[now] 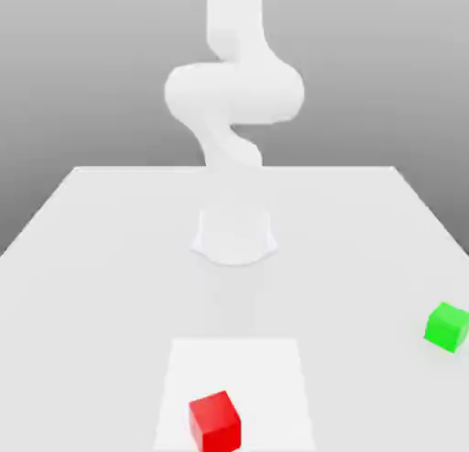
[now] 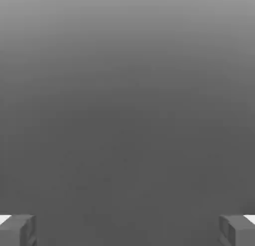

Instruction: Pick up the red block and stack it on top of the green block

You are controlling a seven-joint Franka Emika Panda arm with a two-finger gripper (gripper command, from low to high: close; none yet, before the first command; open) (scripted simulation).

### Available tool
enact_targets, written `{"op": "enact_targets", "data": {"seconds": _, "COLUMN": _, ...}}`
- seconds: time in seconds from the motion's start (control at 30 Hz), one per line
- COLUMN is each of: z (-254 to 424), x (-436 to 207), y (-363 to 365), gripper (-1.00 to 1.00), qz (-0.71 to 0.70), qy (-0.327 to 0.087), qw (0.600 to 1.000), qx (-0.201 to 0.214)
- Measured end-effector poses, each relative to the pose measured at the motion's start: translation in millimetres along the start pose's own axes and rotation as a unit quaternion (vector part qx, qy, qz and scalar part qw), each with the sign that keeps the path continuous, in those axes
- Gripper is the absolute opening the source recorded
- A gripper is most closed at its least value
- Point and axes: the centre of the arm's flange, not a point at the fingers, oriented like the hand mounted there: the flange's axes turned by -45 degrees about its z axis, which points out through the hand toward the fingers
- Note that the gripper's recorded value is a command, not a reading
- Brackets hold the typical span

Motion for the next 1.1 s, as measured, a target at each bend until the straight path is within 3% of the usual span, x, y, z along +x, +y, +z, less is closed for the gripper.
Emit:
{"op": "enact_targets", "data": {"seconds": 0.4, "z": 229, "x": -58, "y": 11, "gripper": 0.00, "qz": -0.080, "qy": -0.168, "qw": 0.981, "qx": 0.048}}
{"op": "enact_targets", "data": {"seconds": 0.83, "z": 407, "x": -219, "y": 25, "gripper": 0.00, "qz": -0.173, "qy": -0.339, "qw": 0.923, "qx": 0.065}}
{"op": "enact_targets", "data": {"seconds": 1.0, "z": 456, "x": -267, "y": 27, "gripper": 0.00, "qz": -0.181, "qy": -0.350, "qw": 0.917, "qx": 0.065}}
{"op": "enact_targets", "data": {"seconds": 1.03, "z": 462, "x": -273, "y": 27, "gripper": -1.00, "qz": -0.181, "qy": -0.350, "qw": 0.917, "qx": 0.065}}
{"op": "enact_targets", "data": {"seconds": 1.1, "z": 462, "x": -273, "y": 27, "gripper": -1.00, "qz": -0.181, "qy": -0.350, "qw": 0.917, "qx": 0.065}}
